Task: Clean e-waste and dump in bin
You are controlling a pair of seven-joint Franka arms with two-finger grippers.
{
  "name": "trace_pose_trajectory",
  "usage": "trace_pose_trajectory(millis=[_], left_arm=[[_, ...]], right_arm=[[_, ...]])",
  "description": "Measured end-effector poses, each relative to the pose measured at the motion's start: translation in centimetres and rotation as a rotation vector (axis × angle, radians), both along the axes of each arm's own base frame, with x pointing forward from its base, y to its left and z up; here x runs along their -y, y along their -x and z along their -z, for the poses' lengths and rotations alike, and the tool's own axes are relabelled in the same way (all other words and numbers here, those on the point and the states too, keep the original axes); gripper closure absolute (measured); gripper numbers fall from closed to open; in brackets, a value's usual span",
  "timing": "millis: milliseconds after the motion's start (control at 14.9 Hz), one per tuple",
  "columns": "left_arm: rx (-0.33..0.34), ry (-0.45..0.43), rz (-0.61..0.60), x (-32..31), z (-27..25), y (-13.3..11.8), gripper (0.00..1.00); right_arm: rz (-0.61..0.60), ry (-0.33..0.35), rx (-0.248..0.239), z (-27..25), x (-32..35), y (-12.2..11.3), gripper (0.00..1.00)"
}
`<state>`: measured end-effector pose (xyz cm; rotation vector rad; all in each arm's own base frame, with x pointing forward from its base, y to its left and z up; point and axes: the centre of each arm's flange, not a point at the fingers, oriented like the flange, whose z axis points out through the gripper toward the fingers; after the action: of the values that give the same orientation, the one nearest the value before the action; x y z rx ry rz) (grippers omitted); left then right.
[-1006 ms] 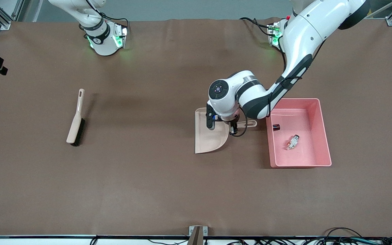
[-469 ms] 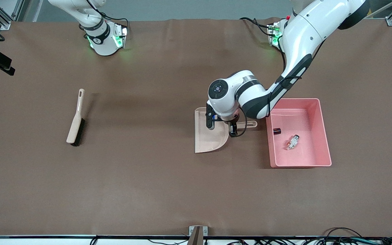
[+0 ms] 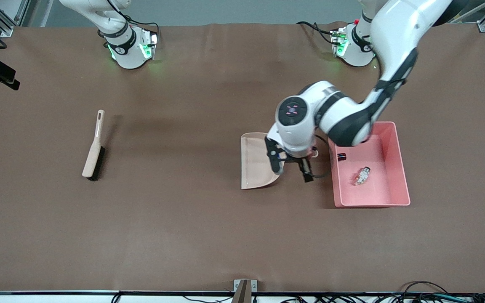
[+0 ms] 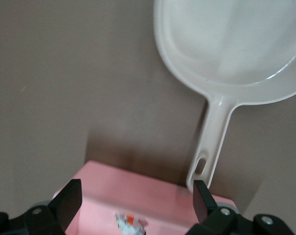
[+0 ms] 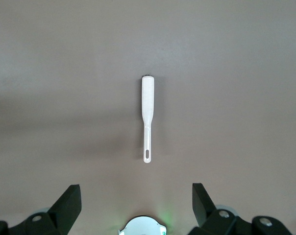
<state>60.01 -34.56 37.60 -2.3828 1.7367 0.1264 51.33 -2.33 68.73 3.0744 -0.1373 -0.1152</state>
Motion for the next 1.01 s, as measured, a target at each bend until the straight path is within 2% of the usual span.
trace_pose_trajectory(millis=[201,335,536,805,1006], left_arm=[[0.054,0.065,-0.234,-7.6,-6.4,-4.1,0.00],[0.100,0.099,-0.428,-10.9,-9.0,-5.1,0.00],[0.108,0.180,-0.726,-13.2,-11.5,-5.0,0.00],[0.229,0.163,-0.949,-17.7,-16.7,-4.7,0.00],[0.202,0.190,-1.108,-23.3,-20.6,-3.0,0.00]], right_arm=[[0.000,0.000,0.000,-0.1,-0.1,0.1,0.00],[0.005,0.000,-0.003,0.5,0.1,-0.1,0.00],[0.020,0.001,0.000,1.8,1.0,-0.7,0.00],[0.019,0.001,0.007,2.0,1.0,-0.8,0.00],[0.020,0.000,-0.007,2.2,1.0,-0.7,0.00]])
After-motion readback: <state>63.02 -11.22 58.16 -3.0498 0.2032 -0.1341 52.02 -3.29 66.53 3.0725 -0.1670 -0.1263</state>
